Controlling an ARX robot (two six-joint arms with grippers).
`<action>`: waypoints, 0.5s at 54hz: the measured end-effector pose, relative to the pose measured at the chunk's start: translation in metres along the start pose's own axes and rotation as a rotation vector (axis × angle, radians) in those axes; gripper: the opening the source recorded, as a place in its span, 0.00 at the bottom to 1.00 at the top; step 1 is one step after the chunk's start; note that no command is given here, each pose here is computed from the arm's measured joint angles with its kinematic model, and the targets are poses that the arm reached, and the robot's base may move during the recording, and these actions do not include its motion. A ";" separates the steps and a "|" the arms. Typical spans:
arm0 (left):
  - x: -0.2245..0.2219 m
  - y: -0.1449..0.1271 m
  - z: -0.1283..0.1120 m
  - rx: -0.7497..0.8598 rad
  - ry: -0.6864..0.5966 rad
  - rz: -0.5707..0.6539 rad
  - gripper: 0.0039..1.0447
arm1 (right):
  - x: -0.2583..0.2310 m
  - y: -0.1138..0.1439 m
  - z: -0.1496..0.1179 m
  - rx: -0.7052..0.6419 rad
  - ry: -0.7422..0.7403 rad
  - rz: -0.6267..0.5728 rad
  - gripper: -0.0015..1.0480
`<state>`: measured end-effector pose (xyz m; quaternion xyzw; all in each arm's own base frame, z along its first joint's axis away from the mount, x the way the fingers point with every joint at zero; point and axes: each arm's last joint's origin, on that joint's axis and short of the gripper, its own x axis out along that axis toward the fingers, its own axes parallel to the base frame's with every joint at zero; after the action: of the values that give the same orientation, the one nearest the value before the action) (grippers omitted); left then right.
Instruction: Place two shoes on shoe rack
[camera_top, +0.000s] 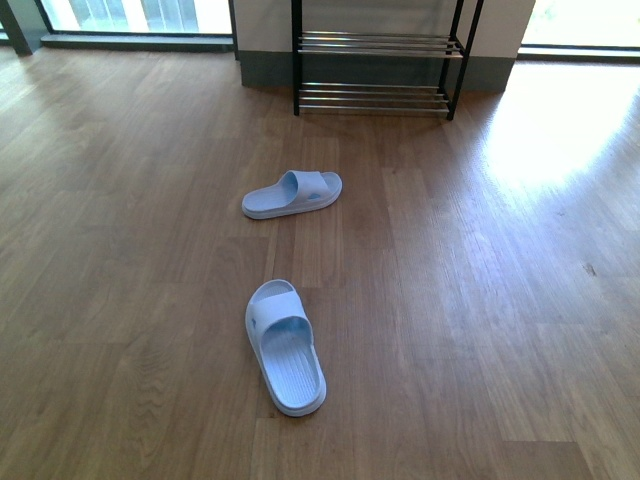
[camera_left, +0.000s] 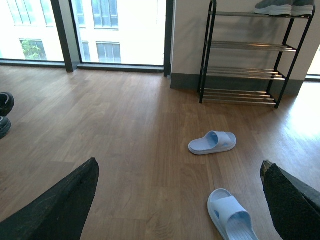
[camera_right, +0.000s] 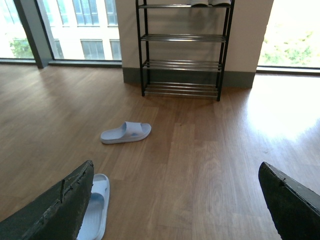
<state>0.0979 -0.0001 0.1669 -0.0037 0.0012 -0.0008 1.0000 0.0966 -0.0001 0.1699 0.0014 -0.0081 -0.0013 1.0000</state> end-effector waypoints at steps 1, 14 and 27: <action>0.000 0.000 0.000 0.000 0.000 0.000 0.91 | 0.000 0.000 0.000 0.000 0.000 0.000 0.91; 0.000 0.000 0.000 0.000 0.000 0.000 0.91 | 0.000 0.000 0.000 0.000 0.000 0.000 0.91; 0.000 0.000 0.000 0.000 0.000 0.000 0.91 | 0.000 0.000 0.000 0.000 0.000 0.001 0.91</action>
<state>0.0979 -0.0001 0.1669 -0.0039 0.0012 -0.0008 1.0000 0.0966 -0.0001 0.1699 0.0014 -0.0081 -0.0008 1.0000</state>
